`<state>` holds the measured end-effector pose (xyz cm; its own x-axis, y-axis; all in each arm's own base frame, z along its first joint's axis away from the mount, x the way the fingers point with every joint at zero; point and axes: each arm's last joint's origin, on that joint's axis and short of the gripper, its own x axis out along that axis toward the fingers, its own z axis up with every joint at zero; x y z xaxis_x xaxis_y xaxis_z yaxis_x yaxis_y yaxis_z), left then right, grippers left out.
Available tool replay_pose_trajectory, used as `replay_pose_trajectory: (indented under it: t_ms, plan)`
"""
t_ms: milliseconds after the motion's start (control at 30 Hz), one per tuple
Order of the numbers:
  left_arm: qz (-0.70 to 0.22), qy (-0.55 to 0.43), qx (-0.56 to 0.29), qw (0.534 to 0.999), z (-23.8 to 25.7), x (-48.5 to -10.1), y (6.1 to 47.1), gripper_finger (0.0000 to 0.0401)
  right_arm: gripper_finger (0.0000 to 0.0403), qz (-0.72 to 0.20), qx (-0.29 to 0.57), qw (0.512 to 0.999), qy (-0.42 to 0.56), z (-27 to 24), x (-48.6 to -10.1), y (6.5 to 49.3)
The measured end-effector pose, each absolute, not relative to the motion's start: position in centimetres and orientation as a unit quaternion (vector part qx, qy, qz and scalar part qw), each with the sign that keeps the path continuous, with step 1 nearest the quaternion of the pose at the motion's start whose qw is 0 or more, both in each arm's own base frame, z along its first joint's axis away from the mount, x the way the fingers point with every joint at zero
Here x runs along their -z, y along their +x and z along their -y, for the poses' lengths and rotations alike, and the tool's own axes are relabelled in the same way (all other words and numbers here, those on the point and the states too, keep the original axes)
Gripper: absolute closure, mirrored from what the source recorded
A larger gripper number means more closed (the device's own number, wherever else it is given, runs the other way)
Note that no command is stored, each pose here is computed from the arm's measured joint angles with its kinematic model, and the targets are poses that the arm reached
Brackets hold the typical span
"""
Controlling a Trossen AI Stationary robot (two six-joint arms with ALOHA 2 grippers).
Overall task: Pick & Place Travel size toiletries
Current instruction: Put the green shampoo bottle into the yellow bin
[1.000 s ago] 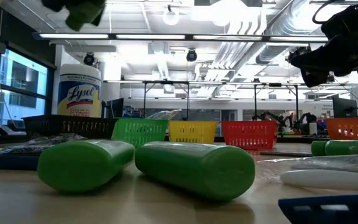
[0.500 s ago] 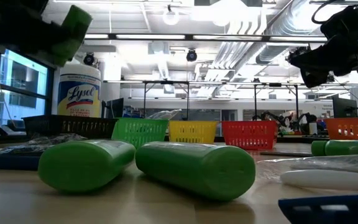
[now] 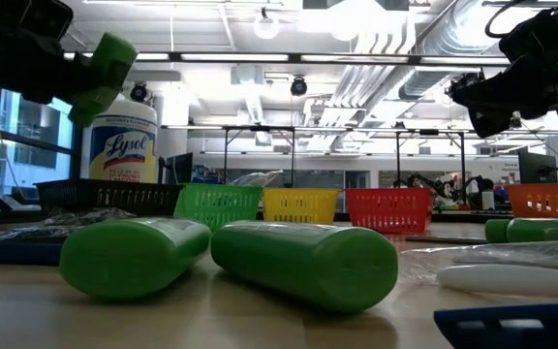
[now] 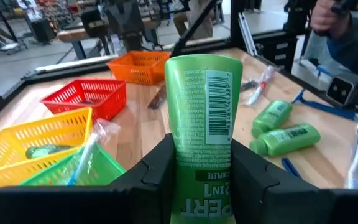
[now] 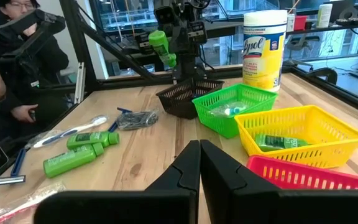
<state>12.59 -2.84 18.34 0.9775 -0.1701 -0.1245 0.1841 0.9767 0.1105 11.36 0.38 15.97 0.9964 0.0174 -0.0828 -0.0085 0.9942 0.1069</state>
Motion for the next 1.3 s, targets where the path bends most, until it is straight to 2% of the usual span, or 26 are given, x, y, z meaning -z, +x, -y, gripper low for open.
replay_pose_trajectory:
  t_ms: [300,500,800,967,1067,1300]
  plan:
    - [-0.060,0.060,0.083,0.993,2.8,-18.3,12.6,0.0299,0.0399,-0.047,-0.007,0.997,0.053,-0.4,-15.9,11.4]
    - [-0.055,0.038,-0.014,0.998,2.3,-18.9,12.9,0.0299,0.0399,-0.047,-0.005,0.997,0.053,-0.4,-15.9,11.4]
    - [-0.117,0.113,-0.094,0.982,2.5,-27.0,15.8,0.0299,0.0399,-0.043,-0.003,0.998,0.053,-0.4,-15.9,11.4]
    - [-0.214,0.241,-0.162,0.933,2.9,-30.6,19.8,0.0299,0.0399,-0.043,0.000,0.998,0.053,-0.3,-15.9,11.4]
    - [-0.271,0.328,-0.162,0.890,2.6,-31.5,23.2,0.0299,0.0399,-0.043,0.000,0.998,0.053,-0.3,-15.9,11.4]
    - [-0.396,0.464,-0.145,0.779,-0.9,-29.3,31.2,0.0299,0.0399,-0.043,0.000,0.998,0.050,-0.3,-15.9,11.4]
